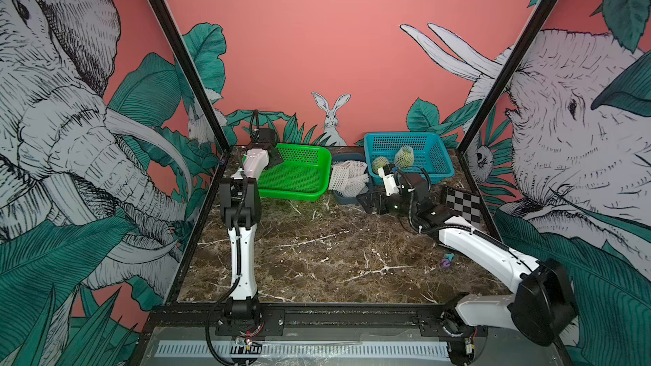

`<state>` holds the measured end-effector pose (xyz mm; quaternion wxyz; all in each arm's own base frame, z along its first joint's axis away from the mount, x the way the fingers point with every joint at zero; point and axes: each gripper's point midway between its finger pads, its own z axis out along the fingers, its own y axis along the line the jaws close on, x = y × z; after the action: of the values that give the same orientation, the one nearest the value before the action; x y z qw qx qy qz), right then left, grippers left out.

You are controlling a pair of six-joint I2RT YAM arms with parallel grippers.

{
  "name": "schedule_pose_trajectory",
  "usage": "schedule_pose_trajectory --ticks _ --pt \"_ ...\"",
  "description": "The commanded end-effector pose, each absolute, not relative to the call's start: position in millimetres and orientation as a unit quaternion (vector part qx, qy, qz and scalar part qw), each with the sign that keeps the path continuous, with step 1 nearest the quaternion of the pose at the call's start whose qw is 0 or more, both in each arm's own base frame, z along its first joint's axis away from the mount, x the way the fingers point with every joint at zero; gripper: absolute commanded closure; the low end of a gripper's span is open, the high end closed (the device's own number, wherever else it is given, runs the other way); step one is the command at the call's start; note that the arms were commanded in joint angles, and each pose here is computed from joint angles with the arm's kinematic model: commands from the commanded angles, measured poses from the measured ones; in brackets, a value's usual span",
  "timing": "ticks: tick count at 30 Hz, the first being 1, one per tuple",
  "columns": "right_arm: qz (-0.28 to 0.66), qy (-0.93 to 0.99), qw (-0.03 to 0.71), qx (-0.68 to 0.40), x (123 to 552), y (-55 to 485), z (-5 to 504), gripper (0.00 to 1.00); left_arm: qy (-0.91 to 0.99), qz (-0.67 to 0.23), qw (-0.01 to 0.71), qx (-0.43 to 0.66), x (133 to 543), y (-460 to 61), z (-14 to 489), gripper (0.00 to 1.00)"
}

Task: Sleeve custard apples in foam nets
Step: Pick up the custard apple from the basket.

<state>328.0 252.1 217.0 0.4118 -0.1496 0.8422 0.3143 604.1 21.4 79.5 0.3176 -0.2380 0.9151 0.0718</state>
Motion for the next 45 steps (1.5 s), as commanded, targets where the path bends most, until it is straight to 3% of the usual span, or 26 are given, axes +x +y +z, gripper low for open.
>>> schedule_pose_trajectory --ticks 1,5,14,24,37,45 --pt "0.319 0.830 0.433 -0.150 329.1 252.4 236.4 0.01 0.902 0.074 0.345 -0.250 616.2 28.7 92.2 0.02" --pt "0.317 0.829 0.436 -0.151 329.3 251.8 240.1 0.01 0.901 0.068 0.344 -0.257 620.1 31.9 83.0 0.08" --pt "0.315 0.832 0.432 -0.150 330.4 252.8 236.8 0.02 0.902 0.051 0.347 -0.250 620.3 26.6 87.9 0.31" --pt "0.318 0.828 0.436 -0.152 327.0 253.3 238.4 0.02 0.896 0.005 0.378 -0.232 590.0 5.1 138.6 0.36" --pt "0.324 0.821 0.444 -0.157 320.1 251.3 245.5 0.02 0.902 -0.120 0.381 -0.164 494.8 -66.9 213.9 0.36" --pt "0.309 0.830 0.436 -0.160 314.4 244.6 237.9 0.02 0.914 -0.216 0.330 -0.091 406.1 -130.9 215.3 0.36"
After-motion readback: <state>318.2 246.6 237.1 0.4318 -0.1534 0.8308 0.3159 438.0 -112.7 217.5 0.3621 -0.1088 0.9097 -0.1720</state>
